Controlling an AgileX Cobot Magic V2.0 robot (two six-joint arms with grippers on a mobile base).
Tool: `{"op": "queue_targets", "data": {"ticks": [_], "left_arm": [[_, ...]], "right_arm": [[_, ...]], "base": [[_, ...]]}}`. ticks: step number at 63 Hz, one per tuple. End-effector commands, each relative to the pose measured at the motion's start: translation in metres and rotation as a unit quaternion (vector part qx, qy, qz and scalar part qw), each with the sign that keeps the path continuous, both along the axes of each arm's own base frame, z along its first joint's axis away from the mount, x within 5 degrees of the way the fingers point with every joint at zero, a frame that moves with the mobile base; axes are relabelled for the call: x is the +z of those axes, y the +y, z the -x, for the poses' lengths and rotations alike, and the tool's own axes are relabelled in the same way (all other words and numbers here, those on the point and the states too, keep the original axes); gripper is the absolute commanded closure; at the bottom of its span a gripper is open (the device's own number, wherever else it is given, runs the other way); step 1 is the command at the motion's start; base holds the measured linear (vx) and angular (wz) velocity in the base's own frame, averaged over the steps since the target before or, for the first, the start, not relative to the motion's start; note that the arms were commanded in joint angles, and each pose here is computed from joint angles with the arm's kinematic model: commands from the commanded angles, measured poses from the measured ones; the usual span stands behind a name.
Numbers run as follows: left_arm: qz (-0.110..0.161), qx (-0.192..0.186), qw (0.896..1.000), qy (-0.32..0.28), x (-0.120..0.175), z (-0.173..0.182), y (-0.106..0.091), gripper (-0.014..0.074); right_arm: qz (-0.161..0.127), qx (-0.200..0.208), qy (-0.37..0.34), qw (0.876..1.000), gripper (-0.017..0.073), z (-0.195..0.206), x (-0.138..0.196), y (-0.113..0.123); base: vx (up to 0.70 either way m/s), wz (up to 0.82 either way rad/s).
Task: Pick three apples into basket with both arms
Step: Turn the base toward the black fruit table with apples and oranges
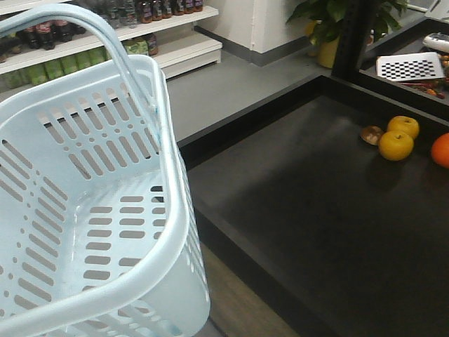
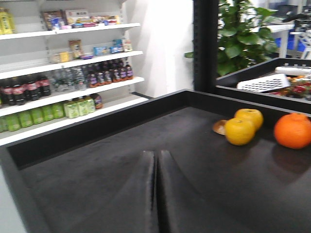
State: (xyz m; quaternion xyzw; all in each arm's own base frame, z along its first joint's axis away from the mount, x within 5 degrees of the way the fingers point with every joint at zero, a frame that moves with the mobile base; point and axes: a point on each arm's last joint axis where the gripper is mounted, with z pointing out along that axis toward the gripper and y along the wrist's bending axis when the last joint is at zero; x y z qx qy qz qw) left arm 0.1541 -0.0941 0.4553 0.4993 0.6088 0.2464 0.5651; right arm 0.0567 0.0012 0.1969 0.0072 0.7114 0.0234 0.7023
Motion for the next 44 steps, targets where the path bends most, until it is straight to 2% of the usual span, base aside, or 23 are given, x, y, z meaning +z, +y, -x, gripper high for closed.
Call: {"op": "queue_targets", "data": {"ticks": [1,44], "left_arm": [[0.027,-0.016,0.998,-0.046,0.0174,0.0055,0.0022,0.0600],[0.027,-0.016,0.998,-0.046,0.0174,0.0055,0.0022,0.0600]], "right_arm": [[0.006,-0.001,-0.030,1.000,0.0568,-0.0002,0.0019,0.0001],[0.006,-0.001,-0.030,1.000,0.0568,-0.0002,0.0019,0.0001]], "base": [[0.05,-0.38],[0.05,-0.36]]}}
